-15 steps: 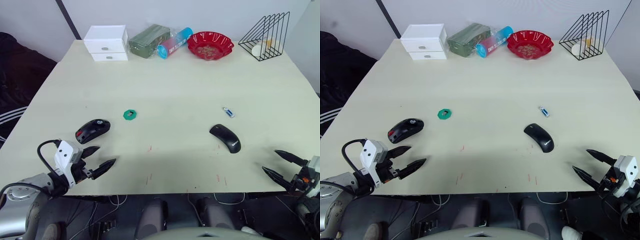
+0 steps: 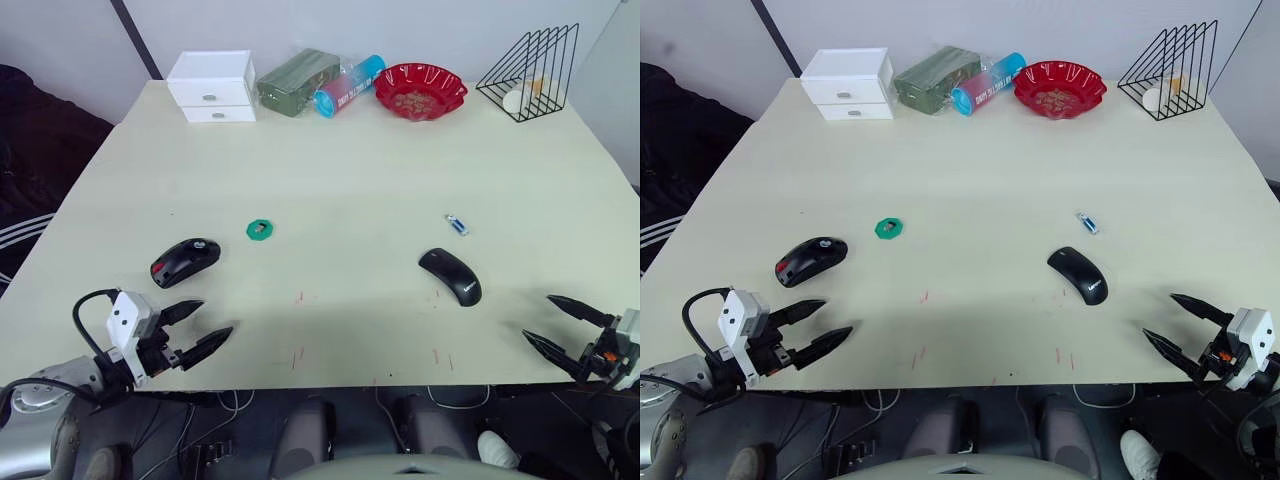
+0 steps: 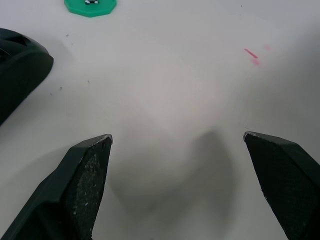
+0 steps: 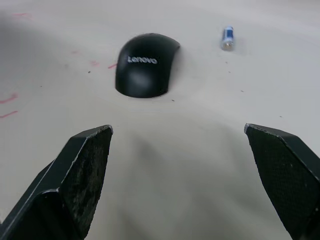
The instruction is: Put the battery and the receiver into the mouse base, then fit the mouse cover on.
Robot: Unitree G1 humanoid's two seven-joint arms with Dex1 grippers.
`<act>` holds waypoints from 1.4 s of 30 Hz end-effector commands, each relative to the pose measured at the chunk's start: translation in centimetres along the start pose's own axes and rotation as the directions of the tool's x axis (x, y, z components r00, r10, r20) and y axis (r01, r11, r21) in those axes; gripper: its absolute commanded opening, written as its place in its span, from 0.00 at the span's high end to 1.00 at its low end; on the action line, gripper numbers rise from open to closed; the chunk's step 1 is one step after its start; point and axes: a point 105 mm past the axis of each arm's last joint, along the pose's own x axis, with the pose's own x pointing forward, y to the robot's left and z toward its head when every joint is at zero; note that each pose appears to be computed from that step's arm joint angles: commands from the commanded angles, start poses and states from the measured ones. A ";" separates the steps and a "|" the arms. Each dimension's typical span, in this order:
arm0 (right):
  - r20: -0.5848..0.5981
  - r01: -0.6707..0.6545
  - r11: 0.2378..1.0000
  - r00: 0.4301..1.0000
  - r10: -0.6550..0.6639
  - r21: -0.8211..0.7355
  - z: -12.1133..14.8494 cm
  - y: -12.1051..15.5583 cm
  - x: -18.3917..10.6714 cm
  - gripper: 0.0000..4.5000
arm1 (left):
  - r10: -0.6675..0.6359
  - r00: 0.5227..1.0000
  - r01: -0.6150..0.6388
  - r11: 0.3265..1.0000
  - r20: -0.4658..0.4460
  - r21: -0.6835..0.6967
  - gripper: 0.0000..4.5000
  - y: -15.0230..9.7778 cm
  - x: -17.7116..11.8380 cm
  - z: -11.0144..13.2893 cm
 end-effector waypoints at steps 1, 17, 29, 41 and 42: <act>0.061 -0.020 0.999 0.998 0.022 -0.031 1.6 -0.1 -0.1 0.02 | 0.024 0.998 -0.026 0.999 0.050 0.038 0.00 0.8 -0.9 1.3; 0.218 -0.336 0.940 0.914 0.342 -0.067 5.4 2.7 0.3 0.02 | 0.088 0.992 -0.097 0.990 0.087 0.102 0.00 5.4 -3.6 3.9; 0.214 -0.328 0.942 0.918 0.335 -0.066 5.3 2.4 0.5 0.02 | 0.094 0.993 -0.103 0.983 0.067 0.154 0.00 9.5 -4.2 6.6; 0.227 -0.335 0.938 0.910 0.346 -0.088 5.9 2.4 1.2 0.02 | 0.044 0.998 -0.037 0.981 -0.033 0.189 0.00 12.4 -1.5 5.9; 0.228 -0.336 0.938 0.910 0.347 -0.090 5.9 2.4 1.2 0.02 | 0.047 0.998 -0.039 0.981 -0.037 0.188 0.00 12.6 -1.4 5.9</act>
